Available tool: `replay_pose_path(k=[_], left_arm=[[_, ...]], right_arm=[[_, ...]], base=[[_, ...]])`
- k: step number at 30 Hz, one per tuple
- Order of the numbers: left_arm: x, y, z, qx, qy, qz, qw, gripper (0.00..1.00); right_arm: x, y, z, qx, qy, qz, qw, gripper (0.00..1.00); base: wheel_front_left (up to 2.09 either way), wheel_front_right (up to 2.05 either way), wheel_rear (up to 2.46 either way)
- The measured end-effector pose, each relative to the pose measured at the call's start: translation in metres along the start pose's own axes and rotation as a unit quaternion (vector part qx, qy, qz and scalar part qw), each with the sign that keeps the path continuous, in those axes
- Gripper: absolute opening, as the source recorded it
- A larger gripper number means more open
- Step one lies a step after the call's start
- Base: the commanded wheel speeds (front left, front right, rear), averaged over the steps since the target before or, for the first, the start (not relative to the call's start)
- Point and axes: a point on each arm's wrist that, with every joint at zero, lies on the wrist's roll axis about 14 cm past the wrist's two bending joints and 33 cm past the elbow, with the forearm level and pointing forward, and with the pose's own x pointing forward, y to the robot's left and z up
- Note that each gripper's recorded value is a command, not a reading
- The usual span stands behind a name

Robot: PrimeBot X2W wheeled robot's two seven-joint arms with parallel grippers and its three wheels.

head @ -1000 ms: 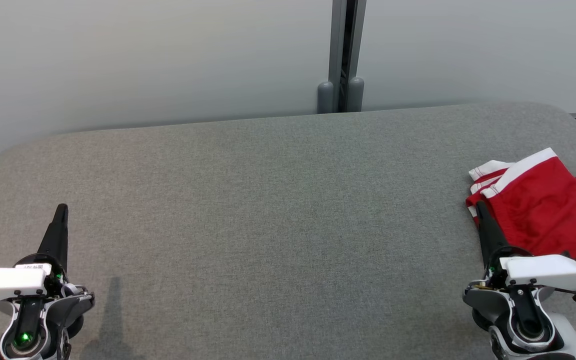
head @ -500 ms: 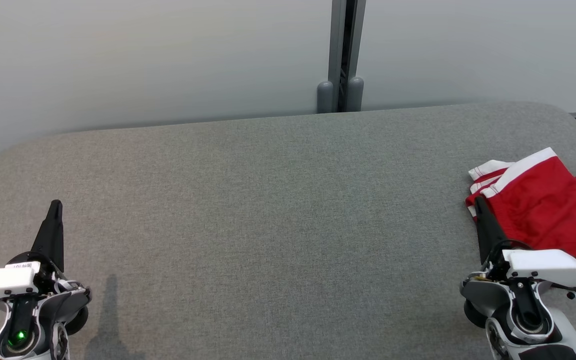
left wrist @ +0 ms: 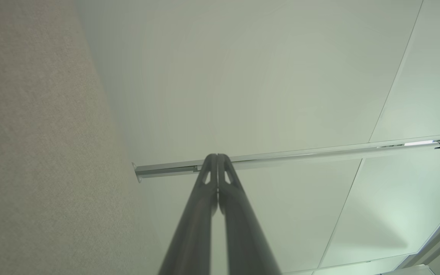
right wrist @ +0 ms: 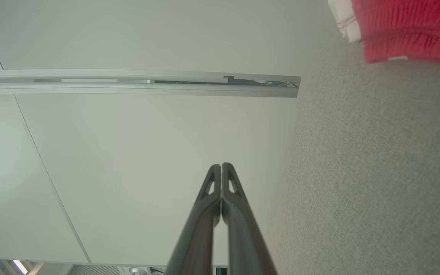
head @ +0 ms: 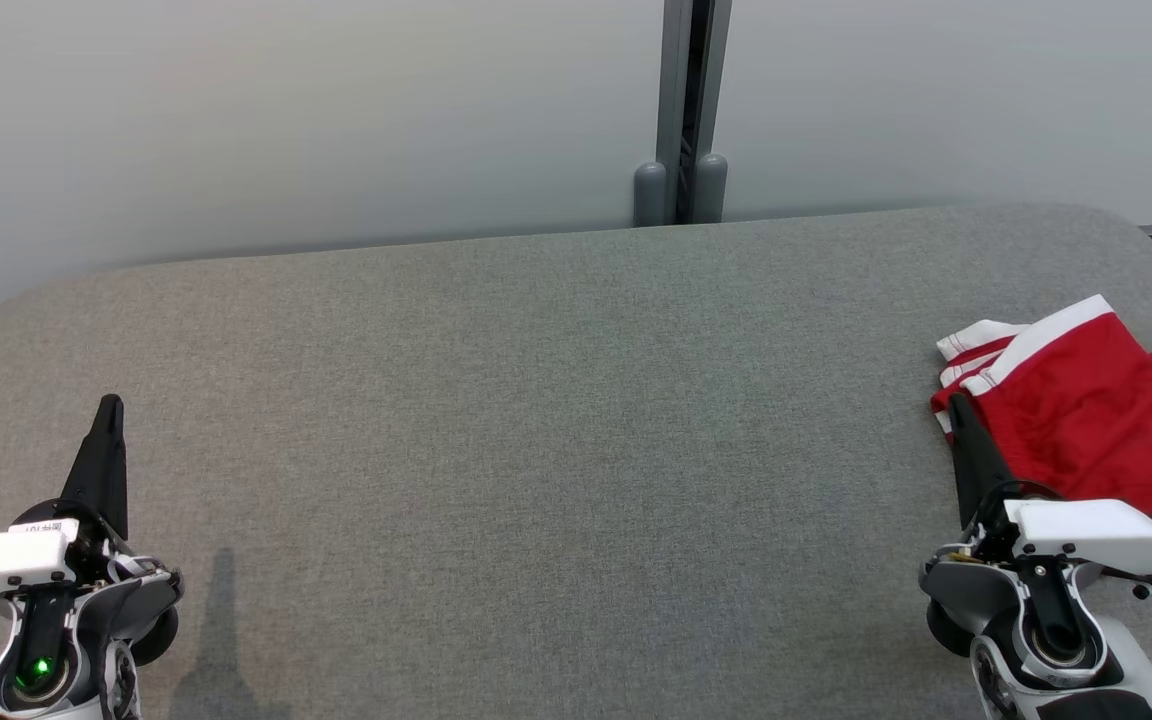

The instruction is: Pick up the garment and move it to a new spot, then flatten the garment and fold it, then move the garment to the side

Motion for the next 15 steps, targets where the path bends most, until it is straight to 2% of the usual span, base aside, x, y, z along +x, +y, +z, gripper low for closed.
replay_pose_path(k=[15], left_arm=[[-0.0001, 0.0002, -0.0001, -0.001, 0.000, 0.000, 1.000, 0.00]], right_arm=[[0.0000, 0.0000, 0.0001, 0.000, 0.000, 0.000, 1.000, 0.00]], base=[[0.00, 0.00, 0.00]])
